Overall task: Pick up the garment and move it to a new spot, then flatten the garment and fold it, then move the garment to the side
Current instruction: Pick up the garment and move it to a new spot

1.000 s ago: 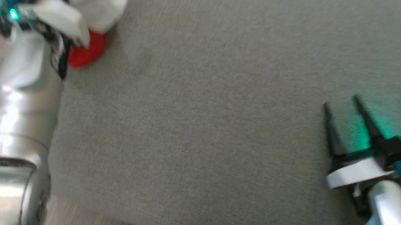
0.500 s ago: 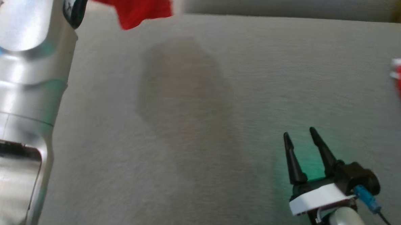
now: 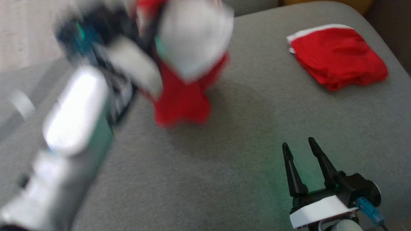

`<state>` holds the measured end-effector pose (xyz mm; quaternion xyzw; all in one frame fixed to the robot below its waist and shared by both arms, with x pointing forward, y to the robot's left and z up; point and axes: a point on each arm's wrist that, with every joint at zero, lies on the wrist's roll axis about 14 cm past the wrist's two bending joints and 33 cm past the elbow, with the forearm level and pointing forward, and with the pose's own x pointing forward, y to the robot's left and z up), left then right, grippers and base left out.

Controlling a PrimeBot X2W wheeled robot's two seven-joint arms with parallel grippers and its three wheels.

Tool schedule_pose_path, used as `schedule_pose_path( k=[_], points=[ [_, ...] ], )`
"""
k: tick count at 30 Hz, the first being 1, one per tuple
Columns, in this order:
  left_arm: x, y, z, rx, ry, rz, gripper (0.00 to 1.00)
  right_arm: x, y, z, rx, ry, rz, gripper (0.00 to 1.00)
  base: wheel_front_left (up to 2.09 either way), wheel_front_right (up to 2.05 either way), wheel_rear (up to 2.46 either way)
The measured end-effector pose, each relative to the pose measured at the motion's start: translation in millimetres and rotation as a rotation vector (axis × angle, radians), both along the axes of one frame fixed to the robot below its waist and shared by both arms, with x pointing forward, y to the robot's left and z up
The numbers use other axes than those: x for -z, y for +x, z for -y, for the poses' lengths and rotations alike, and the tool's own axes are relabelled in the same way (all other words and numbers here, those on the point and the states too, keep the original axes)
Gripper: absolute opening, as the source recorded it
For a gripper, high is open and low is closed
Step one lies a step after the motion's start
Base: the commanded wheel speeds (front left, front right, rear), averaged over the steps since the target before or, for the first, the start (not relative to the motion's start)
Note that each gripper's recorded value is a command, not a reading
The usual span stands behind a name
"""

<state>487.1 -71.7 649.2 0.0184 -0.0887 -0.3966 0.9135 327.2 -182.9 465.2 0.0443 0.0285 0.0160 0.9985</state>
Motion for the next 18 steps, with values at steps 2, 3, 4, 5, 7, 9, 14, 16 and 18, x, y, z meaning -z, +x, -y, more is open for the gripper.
schedule_pose_path(
  k=[2,3,4,5,7,9,14,16,18],
  points=[
    [59,-15,8,0.018,0.023,-0.136,0.00,3,-3,4,0.018,0.004,-0.012,1.00,0.00,0.00,0.00],
    [92,-24,8,0.021,0.039,-0.218,0.00,6,-3,5,0.022,0.012,-0.021,1.00,0.00,0.00,0.00],
    [127,-36,6,0.020,0.059,-0.303,0.00,9,-3,5,0.024,0.018,-0.031,1.00,0.00,0.00,0.00],
    [159,-49,3,0.018,0.074,-0.389,0.09,11,-3,4,0.024,0.024,-0.040,1.00,0.00,0.00,0.00],
    [219,-84,-5,0.017,0.124,-0.539,1.00,16,-2,1,0.018,0.032,-0.056,1.00,0.00,0.00,0.00],
    [249,-108,-16,-0.010,0.132,-0.607,1.00,20,-1,-3,0.007,0.036,-0.067,1.00,0.00,0.00,0.00],
    [243,-109,-38,-0.156,0.015,-0.550,1.00,19,6,-10,-0.019,0.041,-0.061,1.00,0.00,0.00,0.00],
    [236,-106,-52,-0.235,-0.020,-0.525,1.00,17,7,-14,-0.035,0.041,-0.053,1.00,0.00,0.00,0.00],
    [227,-106,-72,-0.328,-0.069,-0.511,1.00,14,9,-18,-0.049,0.042,-0.044,1.00,0.00,0.00,0.00]
  ],
)
